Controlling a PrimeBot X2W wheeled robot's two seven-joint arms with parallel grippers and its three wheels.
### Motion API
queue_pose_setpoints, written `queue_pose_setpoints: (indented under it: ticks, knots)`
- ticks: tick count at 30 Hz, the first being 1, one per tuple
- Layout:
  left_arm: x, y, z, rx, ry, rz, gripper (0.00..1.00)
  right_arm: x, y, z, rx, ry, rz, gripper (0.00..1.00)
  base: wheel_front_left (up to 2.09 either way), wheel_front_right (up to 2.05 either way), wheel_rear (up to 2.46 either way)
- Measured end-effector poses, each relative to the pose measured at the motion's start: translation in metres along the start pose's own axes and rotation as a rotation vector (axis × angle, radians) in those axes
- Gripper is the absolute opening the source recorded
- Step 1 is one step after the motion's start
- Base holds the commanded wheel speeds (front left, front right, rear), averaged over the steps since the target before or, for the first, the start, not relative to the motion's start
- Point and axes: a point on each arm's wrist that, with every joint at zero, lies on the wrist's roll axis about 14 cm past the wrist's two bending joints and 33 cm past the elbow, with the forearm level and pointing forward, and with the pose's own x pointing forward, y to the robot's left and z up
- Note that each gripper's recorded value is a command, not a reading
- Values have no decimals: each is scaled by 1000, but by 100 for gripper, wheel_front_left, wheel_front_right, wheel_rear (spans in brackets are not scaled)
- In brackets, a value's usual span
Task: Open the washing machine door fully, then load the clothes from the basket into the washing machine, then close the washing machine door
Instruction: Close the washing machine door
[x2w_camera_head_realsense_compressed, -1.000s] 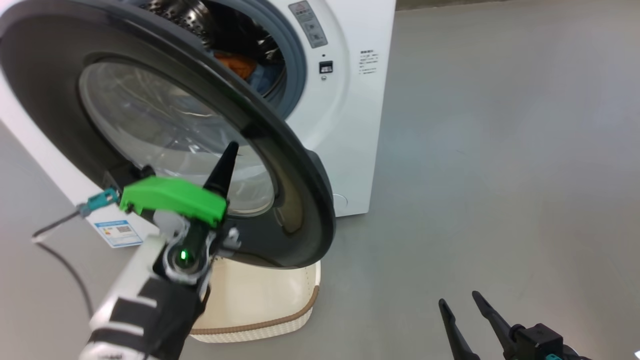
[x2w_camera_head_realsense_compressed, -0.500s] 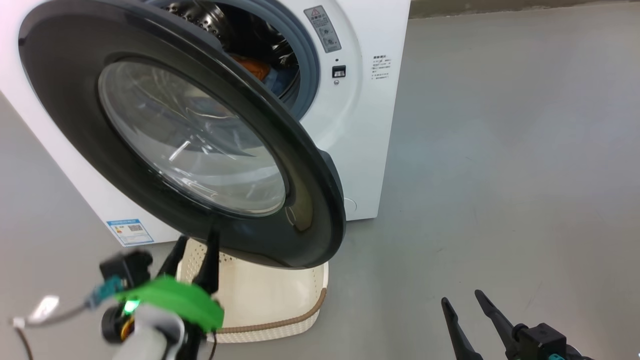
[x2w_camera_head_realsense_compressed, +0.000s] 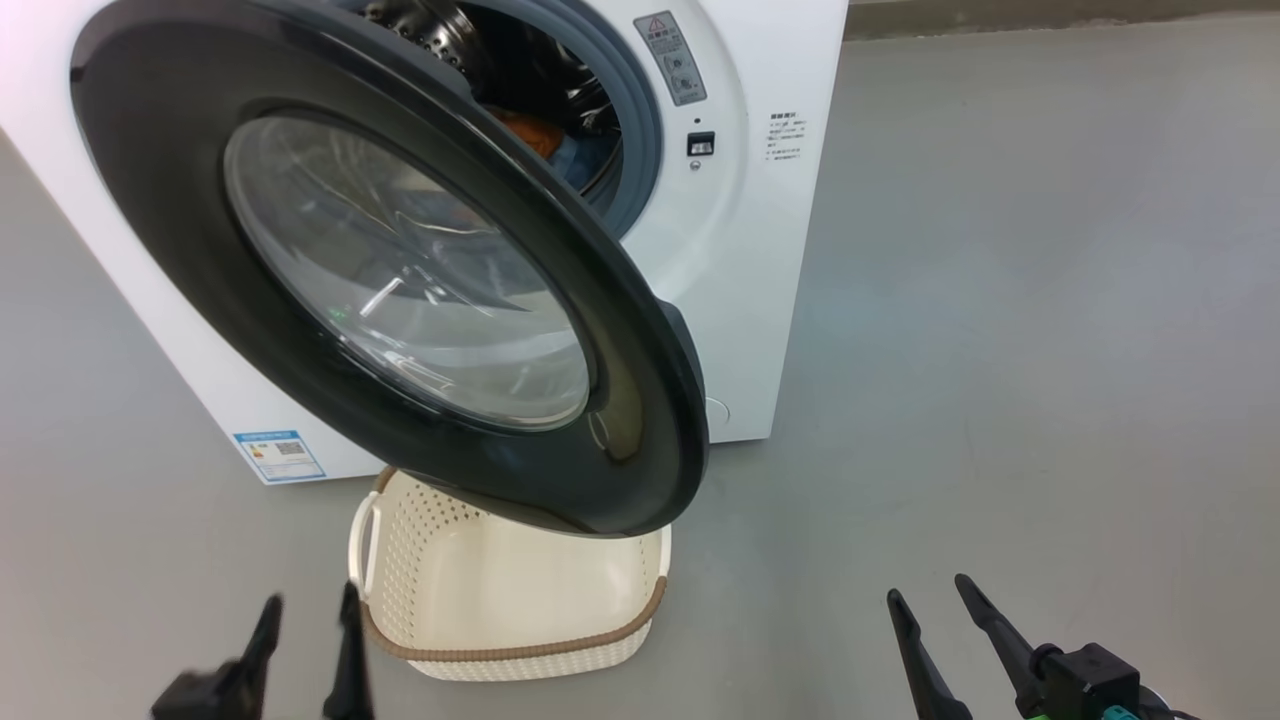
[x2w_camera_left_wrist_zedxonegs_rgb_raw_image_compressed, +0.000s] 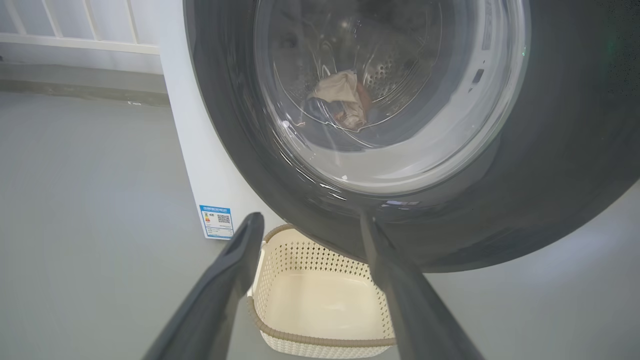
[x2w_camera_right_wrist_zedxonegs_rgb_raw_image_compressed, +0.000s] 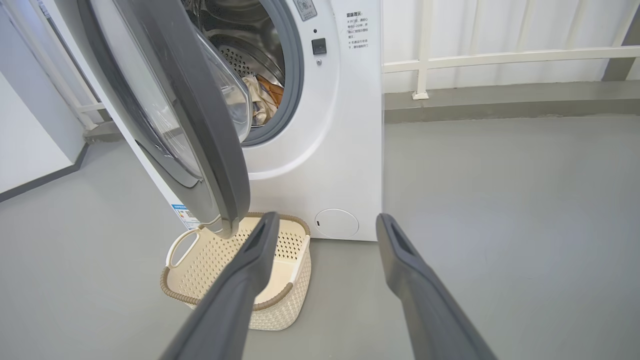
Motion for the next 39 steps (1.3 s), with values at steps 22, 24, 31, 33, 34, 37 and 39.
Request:
queue_pose_setpoints:
  ticks: [22,24,31,33,34,37,39]
  knots:
    - [-51,64,1,21,-29,193,100,3,8,3,-4,-10,29,49,0,0,0]
    - [-51,66,2,27,-30,195,100,3,8,3,-4,-11,30,0,0,0,0]
    - [-51,66,2,25,-30,196,100,2,8,3,-3,-10,28,0,0,0,0]
    - [-51,65,2,24,-30,195,100,2,8,3,-3,-10,27,0,0,0,0]
    - [-50,65,2,24,-30,194,100,2,7,3,-3,-9,26,0,0,0,0]
    - [-50,65,3,26,-32,198,100,2,6,2,-3,-8,23,0,0,0,0]
    - [-50,66,2,26,-31,200,100,2,6,3,-3,-9,23,0,0,0,0]
